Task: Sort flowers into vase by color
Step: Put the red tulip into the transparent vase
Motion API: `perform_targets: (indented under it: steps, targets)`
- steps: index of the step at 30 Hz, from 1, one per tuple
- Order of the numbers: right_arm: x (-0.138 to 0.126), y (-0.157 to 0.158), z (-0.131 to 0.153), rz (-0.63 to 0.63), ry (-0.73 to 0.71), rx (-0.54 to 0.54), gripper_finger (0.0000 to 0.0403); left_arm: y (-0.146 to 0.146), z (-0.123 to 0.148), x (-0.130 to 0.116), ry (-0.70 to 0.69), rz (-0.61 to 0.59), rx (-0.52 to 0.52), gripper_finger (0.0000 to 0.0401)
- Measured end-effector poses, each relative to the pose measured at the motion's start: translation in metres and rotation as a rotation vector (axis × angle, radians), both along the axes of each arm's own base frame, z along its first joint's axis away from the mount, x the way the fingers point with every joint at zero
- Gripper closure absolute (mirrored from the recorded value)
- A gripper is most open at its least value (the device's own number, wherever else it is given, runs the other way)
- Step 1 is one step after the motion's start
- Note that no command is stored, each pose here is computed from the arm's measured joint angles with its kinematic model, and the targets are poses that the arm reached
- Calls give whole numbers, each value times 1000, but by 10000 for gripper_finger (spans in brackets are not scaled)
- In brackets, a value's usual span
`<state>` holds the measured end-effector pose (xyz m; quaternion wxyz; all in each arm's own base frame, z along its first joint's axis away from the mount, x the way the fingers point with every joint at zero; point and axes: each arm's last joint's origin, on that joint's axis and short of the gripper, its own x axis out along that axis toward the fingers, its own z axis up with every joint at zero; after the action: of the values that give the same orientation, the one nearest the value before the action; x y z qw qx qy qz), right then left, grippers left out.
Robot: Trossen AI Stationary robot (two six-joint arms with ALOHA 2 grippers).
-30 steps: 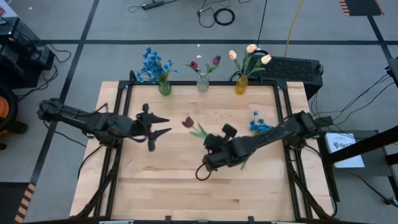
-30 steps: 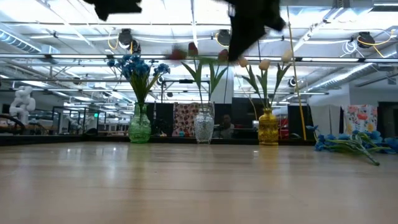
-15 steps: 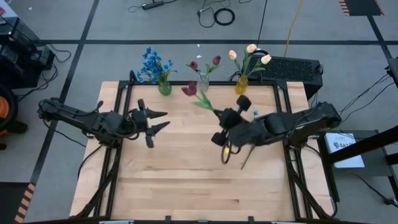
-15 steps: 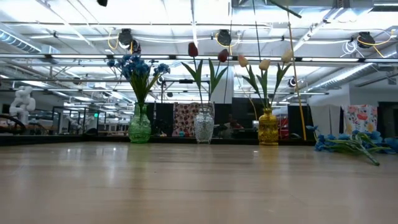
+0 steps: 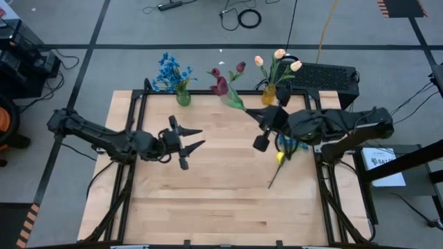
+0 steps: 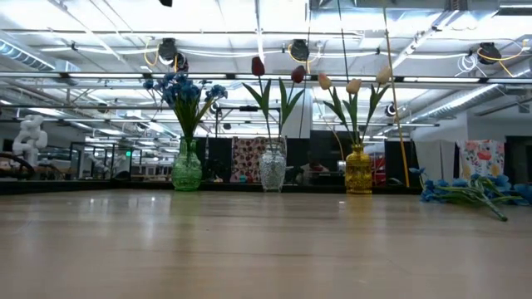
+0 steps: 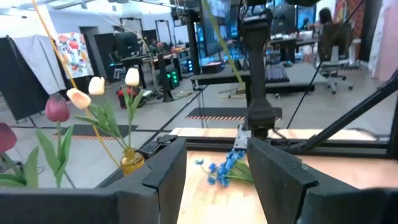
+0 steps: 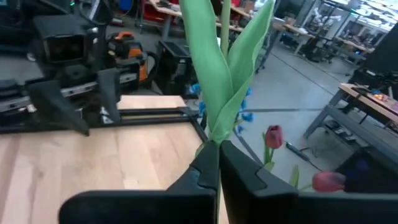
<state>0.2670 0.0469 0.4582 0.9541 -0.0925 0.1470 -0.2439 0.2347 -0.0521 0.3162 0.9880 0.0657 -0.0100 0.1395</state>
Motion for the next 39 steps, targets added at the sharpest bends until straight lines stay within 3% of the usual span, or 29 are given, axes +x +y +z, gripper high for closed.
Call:
perform_targets:
  steps: [5, 11, 17, 28, 35, 39]
  targets:
    - [-11, -5, -29, 63, -114, 3, 402, 8, -2, 3, 12, 38, 15, 225]
    - [-13, -17, -77, 173, -455, -88, 402, 14, -9, 4, 89, 62, 27, 225]
    - [-13, -39, -114, 114, -725, -210, 402, 25, -12, 4, 123, 174, 41, 225]
    - [25, -102, -144, -38, -748, -460, 402, 50, -18, 5, 190, 279, 51, 225]
    - [52, -143, -170, -96, -789, -497, 402, 55, -23, 4, 256, 292, 75, 225]
    - [70, -158, -189, -115, -727, -502, 402, 60, -22, 4, 258, 309, 103, 225]
